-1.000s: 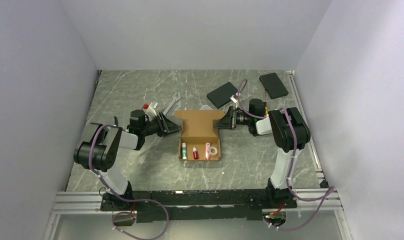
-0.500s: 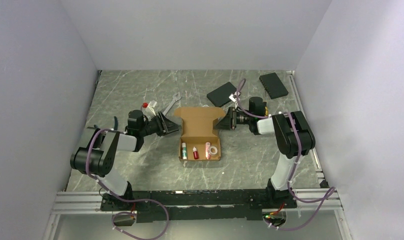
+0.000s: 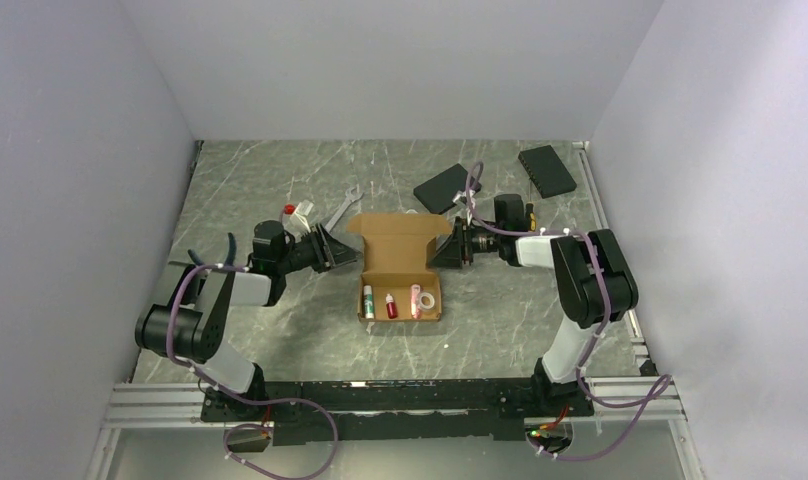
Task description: Fold the paper box
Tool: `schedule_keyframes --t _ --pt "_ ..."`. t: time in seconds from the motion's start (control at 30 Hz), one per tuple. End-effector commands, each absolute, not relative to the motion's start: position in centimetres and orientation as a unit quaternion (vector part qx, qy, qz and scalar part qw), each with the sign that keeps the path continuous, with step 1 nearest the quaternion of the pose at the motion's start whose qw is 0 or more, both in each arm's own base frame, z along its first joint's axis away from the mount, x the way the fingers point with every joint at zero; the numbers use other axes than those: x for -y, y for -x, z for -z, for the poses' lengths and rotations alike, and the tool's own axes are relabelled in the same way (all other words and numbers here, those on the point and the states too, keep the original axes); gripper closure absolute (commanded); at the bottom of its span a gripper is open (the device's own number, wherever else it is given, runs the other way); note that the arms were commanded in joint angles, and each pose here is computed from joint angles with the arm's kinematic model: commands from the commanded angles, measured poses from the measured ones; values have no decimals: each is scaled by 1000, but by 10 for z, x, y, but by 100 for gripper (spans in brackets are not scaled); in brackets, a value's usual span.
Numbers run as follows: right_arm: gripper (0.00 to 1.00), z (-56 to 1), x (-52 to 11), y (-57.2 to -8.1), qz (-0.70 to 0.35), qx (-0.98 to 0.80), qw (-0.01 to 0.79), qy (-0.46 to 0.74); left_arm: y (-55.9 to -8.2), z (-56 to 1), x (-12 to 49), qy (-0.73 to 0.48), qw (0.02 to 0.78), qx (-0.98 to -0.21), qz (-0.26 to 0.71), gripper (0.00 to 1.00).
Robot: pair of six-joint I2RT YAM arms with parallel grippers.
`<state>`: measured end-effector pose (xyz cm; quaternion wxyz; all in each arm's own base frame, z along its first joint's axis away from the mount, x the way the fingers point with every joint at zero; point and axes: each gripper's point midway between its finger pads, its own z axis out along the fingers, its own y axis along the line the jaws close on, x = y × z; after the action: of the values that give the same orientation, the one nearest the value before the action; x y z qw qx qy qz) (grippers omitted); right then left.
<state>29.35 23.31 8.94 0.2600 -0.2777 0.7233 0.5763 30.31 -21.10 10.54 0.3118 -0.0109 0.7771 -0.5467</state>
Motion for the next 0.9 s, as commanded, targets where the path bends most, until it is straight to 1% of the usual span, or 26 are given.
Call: schedule_keyframes --t 0.0,0.43,0.87 --pt "50 -110 -234 -297 -564 -692 304 332 -297 -118 212 -24 328 -765 554 55" --pt "49 -123 -233 -293 -547 -670 341 368 -290 -122 213 -35 328 -760 560 55" --pt "48 -127 -238 -284 -536 -645 361 408 -284 -130 213 -46 330 -758 561 55"
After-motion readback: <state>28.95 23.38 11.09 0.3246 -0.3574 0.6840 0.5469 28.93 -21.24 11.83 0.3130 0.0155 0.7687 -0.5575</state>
